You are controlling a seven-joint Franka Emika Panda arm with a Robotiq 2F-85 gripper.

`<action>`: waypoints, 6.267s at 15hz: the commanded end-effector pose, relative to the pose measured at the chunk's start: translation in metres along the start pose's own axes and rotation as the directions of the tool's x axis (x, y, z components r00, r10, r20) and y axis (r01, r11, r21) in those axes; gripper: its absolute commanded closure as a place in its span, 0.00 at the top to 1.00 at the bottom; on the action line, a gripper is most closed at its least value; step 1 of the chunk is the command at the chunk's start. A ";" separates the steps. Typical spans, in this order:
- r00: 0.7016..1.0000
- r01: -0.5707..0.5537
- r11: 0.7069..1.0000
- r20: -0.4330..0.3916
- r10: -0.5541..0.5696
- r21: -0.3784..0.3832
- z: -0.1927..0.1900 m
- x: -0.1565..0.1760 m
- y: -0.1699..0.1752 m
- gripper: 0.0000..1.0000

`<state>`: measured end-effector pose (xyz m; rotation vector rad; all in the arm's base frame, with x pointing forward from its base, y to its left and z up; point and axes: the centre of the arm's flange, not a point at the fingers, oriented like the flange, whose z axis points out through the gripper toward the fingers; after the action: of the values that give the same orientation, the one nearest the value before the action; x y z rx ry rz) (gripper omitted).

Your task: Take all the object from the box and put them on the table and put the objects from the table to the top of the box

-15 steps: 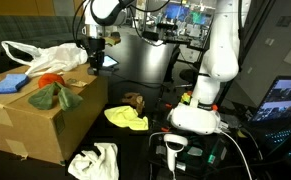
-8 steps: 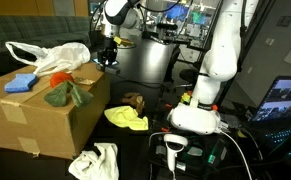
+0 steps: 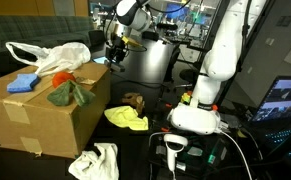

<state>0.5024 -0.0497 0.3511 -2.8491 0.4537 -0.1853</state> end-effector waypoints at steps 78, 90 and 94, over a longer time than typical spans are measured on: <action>0.975 -0.219 0.935 -0.028 0.220 -0.280 0.042 0.182 -0.257 1.00; 0.968 -0.240 0.913 -0.014 0.250 -0.330 0.039 0.181 -0.269 0.15; 0.972 -0.228 0.905 -0.034 0.231 -0.359 0.024 0.165 -0.281 0.07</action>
<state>0.7420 0.1485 0.3967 -3.0682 0.8838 -0.0083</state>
